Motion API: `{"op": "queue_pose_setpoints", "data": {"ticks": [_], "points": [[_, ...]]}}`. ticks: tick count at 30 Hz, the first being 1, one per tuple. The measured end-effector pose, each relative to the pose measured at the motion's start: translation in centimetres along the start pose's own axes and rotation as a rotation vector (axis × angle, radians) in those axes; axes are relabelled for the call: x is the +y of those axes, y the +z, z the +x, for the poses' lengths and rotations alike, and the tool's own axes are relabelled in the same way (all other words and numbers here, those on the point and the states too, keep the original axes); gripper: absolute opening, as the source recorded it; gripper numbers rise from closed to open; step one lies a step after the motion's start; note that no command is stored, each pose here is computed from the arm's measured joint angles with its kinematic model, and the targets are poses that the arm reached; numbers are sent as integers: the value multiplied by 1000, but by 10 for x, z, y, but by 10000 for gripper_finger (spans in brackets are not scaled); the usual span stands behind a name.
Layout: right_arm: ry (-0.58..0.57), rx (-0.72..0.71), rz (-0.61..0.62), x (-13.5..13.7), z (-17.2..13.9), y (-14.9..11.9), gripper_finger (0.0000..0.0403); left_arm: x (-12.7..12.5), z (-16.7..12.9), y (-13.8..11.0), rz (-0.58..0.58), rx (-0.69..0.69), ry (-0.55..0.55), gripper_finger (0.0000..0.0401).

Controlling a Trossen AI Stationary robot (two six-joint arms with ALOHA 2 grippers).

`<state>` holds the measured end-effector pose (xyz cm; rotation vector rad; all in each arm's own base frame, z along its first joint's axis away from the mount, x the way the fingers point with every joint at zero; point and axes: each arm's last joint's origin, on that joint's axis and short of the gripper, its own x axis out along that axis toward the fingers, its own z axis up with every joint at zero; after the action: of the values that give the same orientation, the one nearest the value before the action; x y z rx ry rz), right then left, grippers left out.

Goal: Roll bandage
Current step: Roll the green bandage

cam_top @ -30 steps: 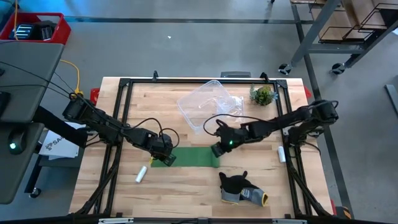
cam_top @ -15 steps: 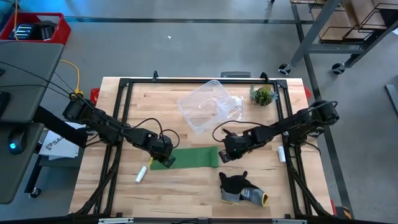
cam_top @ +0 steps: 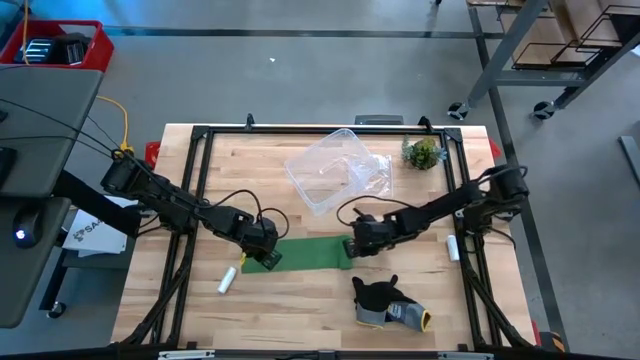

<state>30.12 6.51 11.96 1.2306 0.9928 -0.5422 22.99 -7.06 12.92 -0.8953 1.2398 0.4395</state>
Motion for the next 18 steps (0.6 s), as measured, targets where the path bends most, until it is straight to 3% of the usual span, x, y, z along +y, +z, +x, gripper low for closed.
{"op": "queue_pose_setpoints", "data": {"ticks": [8,13,18], "points": [[10,4,-6,6,5,3,0,0,0,0,-1,-1,0,1],[120,-12,4,21,3,6,0,0,0,0,-1,-1,0,1],[212,-53,-79,51,-8,16,0,0,0,0,0,-3,1,1]]}}
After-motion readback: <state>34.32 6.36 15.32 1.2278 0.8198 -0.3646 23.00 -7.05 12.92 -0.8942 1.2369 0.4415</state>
